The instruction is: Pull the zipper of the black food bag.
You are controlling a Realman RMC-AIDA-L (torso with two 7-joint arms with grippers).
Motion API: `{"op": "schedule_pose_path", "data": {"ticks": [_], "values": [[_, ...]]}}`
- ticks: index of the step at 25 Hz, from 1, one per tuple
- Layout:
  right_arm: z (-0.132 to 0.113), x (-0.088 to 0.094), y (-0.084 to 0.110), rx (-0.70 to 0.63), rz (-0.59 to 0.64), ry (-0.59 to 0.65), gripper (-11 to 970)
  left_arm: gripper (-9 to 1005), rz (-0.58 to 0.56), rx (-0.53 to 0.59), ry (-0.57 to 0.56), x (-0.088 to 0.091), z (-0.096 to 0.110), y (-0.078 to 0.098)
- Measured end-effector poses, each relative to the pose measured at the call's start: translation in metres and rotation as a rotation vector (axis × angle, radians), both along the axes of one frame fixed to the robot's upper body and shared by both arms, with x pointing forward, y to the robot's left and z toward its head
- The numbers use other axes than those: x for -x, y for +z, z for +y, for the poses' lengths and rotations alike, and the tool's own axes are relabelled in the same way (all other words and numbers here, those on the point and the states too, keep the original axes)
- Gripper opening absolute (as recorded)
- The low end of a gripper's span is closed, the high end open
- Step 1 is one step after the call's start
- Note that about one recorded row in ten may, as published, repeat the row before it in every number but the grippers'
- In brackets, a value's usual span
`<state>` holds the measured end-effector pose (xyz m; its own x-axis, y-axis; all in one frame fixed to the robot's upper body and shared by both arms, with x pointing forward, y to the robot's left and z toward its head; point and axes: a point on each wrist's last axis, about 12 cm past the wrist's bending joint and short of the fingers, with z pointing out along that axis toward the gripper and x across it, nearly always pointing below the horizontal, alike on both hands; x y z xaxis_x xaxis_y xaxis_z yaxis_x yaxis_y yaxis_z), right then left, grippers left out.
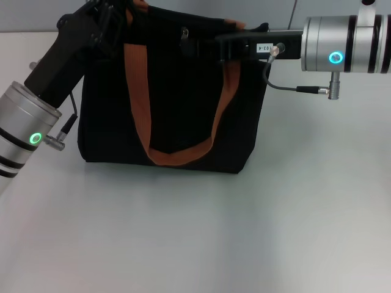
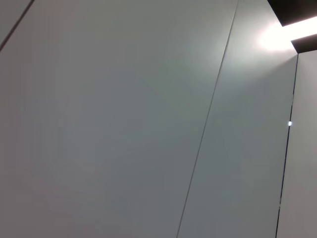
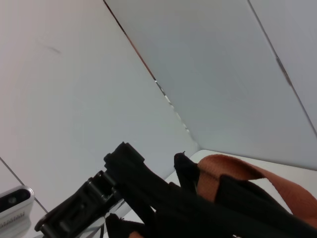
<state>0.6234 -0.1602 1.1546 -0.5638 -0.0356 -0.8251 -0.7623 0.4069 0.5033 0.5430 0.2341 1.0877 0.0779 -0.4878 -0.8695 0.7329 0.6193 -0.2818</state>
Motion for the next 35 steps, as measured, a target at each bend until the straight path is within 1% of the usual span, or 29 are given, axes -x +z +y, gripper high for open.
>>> {"op": "schedule_pose_path", "data": {"ticks": [6,9,14,19,23,27,28,29,30,33,34,35], "values": [[-0.004,0.001,0.003,-0.008,0.008,-0.005,0,101,0.008,0.002,0.011,0.003,0.003,-0.003],[-0.006,0.004,0.007,-0.022,0.011,0.023,0,101,0.009,0.001,0.017,0.004,0.005,-0.003],[-0.01,0.004,0.012,-0.028,-0.004,0.008,0,102,0.009,0.0,0.017,0.004,0.005,-0.003],[-0.011,0.001,0.01,-0.018,-0.009,-0.03,0,103,0.011,0.001,0.016,0.004,0.005,-0.004],[-0.011,0.001,0.01,-0.016,-0.012,-0.029,-1,104,0.011,0.001,0.016,0.004,0.004,-0.004],[-0.017,0.008,0.008,-0.039,-0.08,-0.012,-1,105,0.012,-0.001,0.017,0.004,0.005,-0.004],[-0.02,0.011,0.008,-0.057,-0.12,-0.001,-1,105,0.012,0.0,0.017,0.004,0.004,-0.004],[-0.027,0.02,0.006,-0.091,-0.2,0.017,-1,105,0.012,0.0,0.016,0.004,0.004,-0.004],[-0.027,0.02,0.006,-0.091,-0.2,0.017,-1,105,0.012,0.0,0.016,0.004,0.004,-0.004],[-0.04,0.036,-0.001,-0.132,-0.316,0.027,-1,106,0.011,0.002,0.012,0.003,0.003,-0.003],[-0.048,0.046,-0.007,-0.156,-0.404,0.023,-1,106,0.01,0.004,0.01,0.002,0.003,-0.002],[-0.048,0.046,-0.007,-0.156,-0.404,0.023,0,106,0.01,0.004,0.01,0.002,0.003,-0.002]]}}
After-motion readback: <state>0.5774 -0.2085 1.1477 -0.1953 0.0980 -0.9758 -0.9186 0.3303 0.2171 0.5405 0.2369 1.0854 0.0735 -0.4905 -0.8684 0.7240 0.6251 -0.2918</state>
